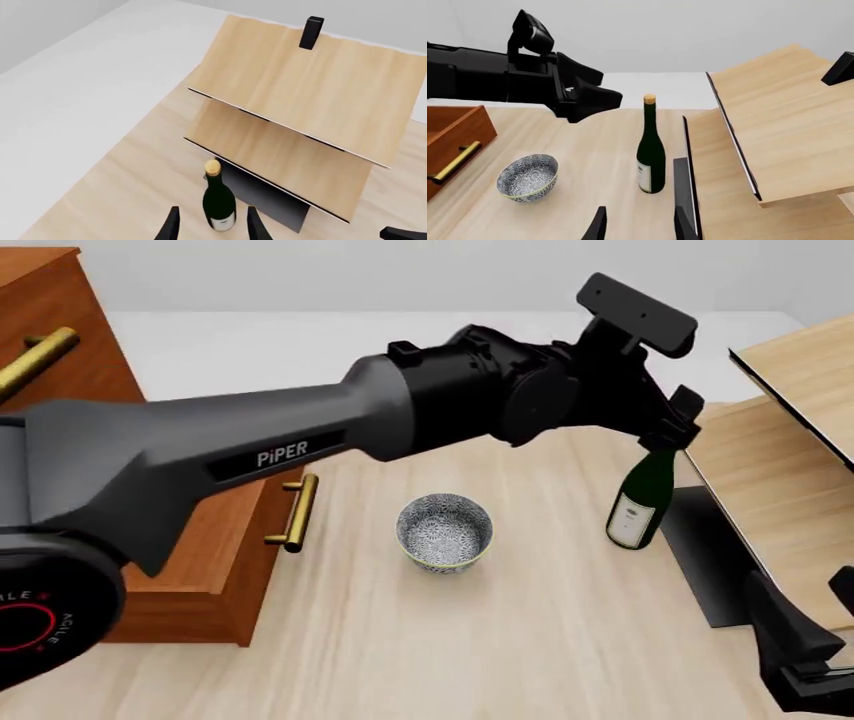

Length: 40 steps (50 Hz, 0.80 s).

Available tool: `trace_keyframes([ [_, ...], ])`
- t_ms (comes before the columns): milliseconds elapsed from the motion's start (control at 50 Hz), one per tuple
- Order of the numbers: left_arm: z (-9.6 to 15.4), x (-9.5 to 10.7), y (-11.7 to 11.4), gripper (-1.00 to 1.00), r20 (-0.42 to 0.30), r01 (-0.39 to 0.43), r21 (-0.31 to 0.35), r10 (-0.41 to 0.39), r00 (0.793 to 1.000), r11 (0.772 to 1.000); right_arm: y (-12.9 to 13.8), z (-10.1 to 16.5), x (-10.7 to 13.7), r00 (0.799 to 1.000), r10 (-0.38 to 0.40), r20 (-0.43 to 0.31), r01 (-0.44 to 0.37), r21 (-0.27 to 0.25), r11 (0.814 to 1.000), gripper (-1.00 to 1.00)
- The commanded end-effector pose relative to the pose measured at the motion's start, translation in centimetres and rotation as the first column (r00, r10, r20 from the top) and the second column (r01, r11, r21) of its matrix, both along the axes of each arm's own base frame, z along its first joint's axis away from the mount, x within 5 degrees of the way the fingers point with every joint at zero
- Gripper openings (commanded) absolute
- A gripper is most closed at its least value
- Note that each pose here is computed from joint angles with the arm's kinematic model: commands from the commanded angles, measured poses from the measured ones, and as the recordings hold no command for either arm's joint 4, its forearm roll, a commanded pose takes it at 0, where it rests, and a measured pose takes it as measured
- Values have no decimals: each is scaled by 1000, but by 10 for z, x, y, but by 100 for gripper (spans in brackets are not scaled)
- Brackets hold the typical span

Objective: Put the wine bottle in the bottom drawer of the cabinet.

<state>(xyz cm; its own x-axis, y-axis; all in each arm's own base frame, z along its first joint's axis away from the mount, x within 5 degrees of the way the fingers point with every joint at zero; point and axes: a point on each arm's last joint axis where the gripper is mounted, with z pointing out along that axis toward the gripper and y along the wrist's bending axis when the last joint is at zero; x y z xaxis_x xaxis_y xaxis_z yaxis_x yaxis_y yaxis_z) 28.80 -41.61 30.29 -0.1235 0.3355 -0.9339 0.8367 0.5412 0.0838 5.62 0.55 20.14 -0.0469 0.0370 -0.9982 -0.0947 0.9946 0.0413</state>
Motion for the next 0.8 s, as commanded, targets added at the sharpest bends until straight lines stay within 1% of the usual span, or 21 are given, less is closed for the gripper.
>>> trace_keyframes([
  [20,4,7,2,100,7,-16,-19,16,1000,1000,0,0,0,1000,1,5,-1,1,1000,100],
  [240,-9,15,-7,100,-9,-21,-9,21,1000,1000,0,0,0,1000,3,0,-3,-1,1000,100],
  [560,-18,22,-20,100,-21,-22,-13,22,1000,1000,0,-1,0,1000,0,-8,0,-1,1000,100],
  [800,-24,33,-25,100,-24,-35,-18,34,999,999,0,-1,0,1000,-3,-16,3,-2,1000,100],
])
